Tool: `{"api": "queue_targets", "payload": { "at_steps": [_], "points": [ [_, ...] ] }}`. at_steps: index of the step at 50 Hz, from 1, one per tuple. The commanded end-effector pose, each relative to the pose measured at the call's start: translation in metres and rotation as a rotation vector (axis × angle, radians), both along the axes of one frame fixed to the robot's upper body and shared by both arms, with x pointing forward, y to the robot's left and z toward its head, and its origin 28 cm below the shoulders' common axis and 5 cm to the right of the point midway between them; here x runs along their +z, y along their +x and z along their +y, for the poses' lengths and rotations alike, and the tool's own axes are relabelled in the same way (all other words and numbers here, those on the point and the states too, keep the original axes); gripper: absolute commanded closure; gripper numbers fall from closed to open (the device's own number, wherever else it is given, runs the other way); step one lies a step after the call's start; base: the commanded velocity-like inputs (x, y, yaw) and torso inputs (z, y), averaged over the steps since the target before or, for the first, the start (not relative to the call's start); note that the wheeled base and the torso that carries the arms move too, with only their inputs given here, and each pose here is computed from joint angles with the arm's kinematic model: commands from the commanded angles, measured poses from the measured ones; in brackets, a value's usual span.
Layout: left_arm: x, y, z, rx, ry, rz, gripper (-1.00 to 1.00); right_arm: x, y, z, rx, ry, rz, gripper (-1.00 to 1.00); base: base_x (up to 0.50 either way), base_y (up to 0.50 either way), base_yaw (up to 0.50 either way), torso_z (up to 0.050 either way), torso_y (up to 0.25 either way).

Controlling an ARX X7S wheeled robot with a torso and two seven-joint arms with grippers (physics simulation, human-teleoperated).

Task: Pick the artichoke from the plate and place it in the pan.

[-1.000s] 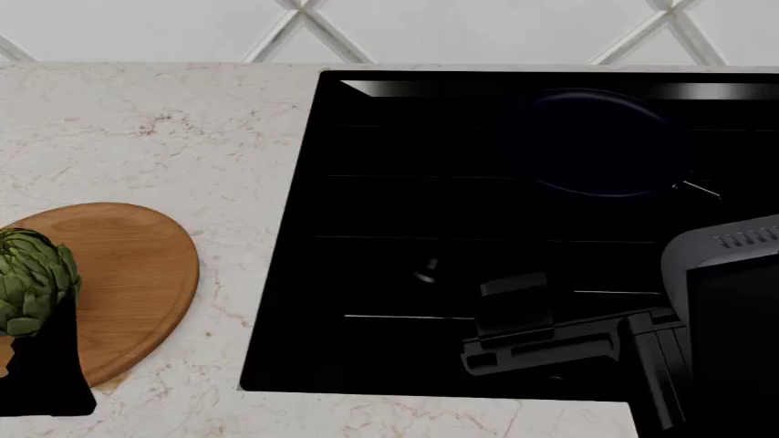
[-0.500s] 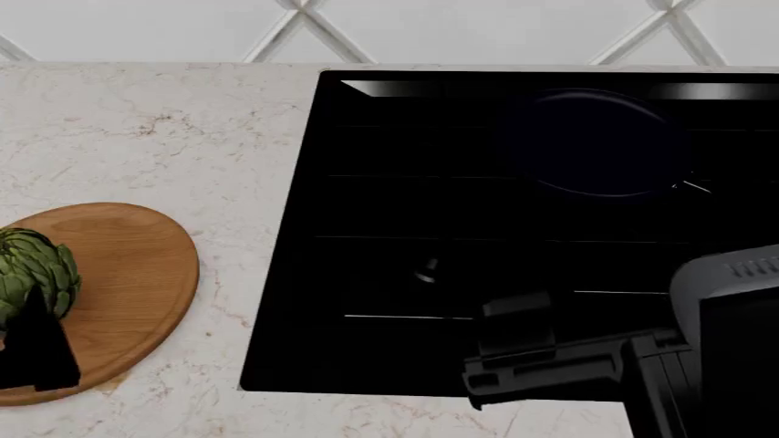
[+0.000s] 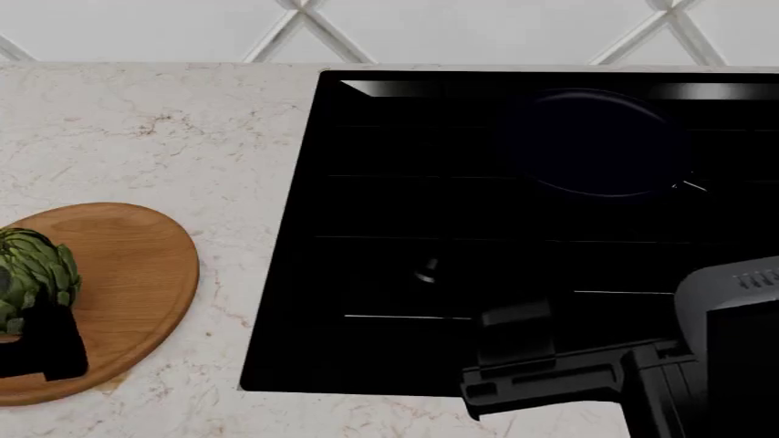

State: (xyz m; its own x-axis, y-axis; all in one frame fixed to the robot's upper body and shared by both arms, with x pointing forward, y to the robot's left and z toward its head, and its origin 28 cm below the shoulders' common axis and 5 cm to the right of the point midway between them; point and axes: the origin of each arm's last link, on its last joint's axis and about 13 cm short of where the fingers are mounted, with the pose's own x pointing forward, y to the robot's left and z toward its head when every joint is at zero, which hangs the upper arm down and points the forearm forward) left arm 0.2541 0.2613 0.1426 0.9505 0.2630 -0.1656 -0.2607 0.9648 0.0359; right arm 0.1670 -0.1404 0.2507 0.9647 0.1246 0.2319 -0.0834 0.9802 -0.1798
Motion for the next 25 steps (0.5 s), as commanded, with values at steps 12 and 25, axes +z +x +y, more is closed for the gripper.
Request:
{"api": "queue_targets", "payload": {
  "at_steps": [12, 25],
  "points": [
    [0.003, 0.018, 0.003, 0.000, 0.018, 0.000, -1.00, 0.000, -0.005, 0.001, 0.010, 0.005, 0.006, -1.00, 0.00, 0.00, 0.00, 0.000, 0.000],
    [0.002, 0.030, 0.000, -0.027, 0.022, 0.007, -1.00, 0.002, -0.003, 0.003, 0.021, 0.004, 0.001, -1.00, 0.00, 0.00, 0.00, 0.000, 0.000]
  ]
}}
